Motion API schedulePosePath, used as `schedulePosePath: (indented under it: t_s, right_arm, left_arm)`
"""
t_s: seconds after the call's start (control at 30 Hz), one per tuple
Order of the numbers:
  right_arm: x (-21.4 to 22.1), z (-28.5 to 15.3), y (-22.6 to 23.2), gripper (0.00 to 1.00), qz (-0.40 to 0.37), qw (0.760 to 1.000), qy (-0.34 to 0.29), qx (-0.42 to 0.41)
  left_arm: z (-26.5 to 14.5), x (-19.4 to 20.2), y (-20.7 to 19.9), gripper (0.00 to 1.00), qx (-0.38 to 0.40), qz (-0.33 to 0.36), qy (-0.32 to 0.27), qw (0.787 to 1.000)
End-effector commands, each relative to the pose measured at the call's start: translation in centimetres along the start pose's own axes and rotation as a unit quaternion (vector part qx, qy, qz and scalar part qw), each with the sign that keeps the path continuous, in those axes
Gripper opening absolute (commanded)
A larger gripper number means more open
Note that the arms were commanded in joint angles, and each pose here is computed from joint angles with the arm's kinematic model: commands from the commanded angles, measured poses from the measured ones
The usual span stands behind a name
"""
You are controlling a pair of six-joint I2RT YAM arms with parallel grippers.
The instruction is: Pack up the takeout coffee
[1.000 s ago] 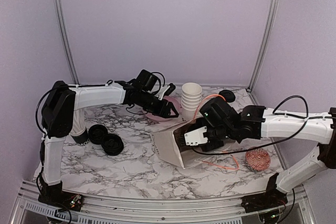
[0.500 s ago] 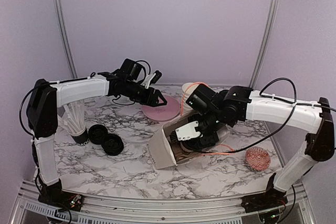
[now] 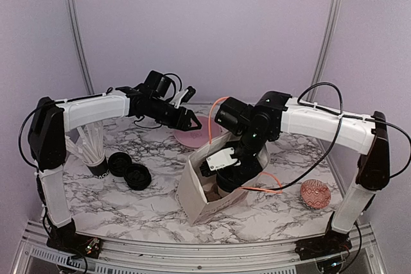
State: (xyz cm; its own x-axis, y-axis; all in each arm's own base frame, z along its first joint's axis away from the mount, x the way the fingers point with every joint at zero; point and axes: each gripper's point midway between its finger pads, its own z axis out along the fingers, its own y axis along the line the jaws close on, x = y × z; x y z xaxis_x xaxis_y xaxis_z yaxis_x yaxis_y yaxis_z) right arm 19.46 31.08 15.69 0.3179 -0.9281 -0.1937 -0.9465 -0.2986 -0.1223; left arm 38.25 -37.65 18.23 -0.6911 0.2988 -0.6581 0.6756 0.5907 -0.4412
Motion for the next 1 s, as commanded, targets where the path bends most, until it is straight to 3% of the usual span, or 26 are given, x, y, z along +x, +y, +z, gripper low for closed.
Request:
schedulePosePath:
  t_s: [0.0, 0.33, 0.6, 0.77, 0.97]
  right_arm:
    - [0.9, 1.3, 1.9, 0.46, 0.029, 0.998, -0.006, -0.064]
    - [4.1, 5.1, 3.7, 0.46, 0.007, 0.998, 0.027, -0.065]
    - [3.8, 5.9, 3.4, 0.47, 0.028, 0.998, 0.022, -0.06]
    - [2.1, 3.7, 3.5, 0.52, 0.022, 0.996, -0.009, -0.082]
    - [1.3, 2.1, 3.9, 0.67, 0.025, 0.995, -0.025, -0.097]
  left_arm:
    - [-1.6, -0.2, -0.7, 0.59, 0.002, 0.005, -0.004, 1.0]
    - [-1.7, 0.2, -0.7, 0.59, 0.003, 0.009, -0.001, 1.0]
    - [-2.1, 0.3, -1.6, 0.59, 0.021, 0.019, -0.001, 1.0]
    - [-3.4, 0.0, -3.1, 0.6, 0.044, 0.038, -0.007, 0.998]
    - [-7.4, -1.5, -6.8, 0.65, 0.085, 0.082, -0.04, 0.992]
